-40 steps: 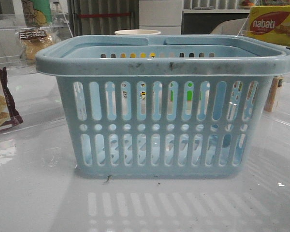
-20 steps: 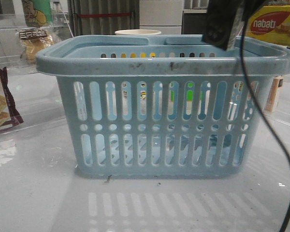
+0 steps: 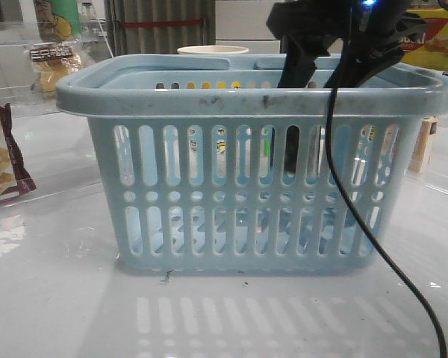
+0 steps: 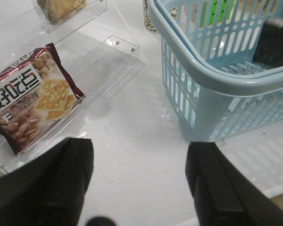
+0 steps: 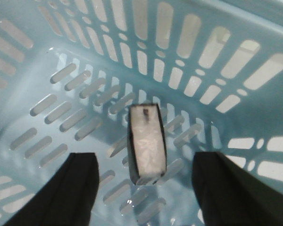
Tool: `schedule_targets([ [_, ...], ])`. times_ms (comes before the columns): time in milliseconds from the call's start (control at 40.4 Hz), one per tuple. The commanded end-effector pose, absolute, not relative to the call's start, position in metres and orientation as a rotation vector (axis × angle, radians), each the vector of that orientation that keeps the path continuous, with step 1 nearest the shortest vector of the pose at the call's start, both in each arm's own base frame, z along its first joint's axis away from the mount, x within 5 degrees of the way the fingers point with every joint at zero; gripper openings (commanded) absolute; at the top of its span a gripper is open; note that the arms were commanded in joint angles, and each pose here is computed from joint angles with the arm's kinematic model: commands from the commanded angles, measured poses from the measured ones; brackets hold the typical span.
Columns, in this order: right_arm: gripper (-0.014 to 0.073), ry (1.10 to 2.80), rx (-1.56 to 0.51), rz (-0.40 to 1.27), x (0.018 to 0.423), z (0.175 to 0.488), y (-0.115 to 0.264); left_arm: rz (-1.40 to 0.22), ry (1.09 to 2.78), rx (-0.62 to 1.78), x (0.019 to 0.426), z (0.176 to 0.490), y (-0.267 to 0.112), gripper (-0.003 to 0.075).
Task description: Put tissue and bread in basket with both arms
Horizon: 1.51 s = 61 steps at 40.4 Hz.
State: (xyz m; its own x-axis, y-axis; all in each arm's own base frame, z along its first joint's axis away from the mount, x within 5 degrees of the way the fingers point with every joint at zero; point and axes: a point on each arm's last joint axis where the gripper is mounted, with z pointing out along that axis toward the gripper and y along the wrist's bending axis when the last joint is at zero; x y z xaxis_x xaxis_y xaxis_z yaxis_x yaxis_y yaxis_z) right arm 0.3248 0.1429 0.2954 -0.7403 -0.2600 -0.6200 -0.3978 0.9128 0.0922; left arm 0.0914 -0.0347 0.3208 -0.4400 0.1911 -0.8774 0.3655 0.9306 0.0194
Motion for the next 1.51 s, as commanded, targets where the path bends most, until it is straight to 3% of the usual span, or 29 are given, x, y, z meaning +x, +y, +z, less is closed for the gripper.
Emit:
schedule_targets([
  [0,0.0574,2.284,-0.458,0.308,0.318,0.333,0.139,-0.231,1.952,0.386,0.095,0.335,-0.037,0.0473],
  [371,0.0571,2.077,-0.562,0.262,0.235,0.371,0.107,-0.231,1.952,0.386,0.095,0.335,-0.037,0.0473],
  [867,0.0571,1.948,-0.539,0.265,0.127,0.354,0.061,-0.231,1.952,0.386,0.095,0.335,-0.037,0.0473],
  [1486,0.0571,1.898,-0.528,0.269,0.108,0.352,0.053,-0.239,1.883,0.371,0.097,0.341,-0.038,0.0473],
])
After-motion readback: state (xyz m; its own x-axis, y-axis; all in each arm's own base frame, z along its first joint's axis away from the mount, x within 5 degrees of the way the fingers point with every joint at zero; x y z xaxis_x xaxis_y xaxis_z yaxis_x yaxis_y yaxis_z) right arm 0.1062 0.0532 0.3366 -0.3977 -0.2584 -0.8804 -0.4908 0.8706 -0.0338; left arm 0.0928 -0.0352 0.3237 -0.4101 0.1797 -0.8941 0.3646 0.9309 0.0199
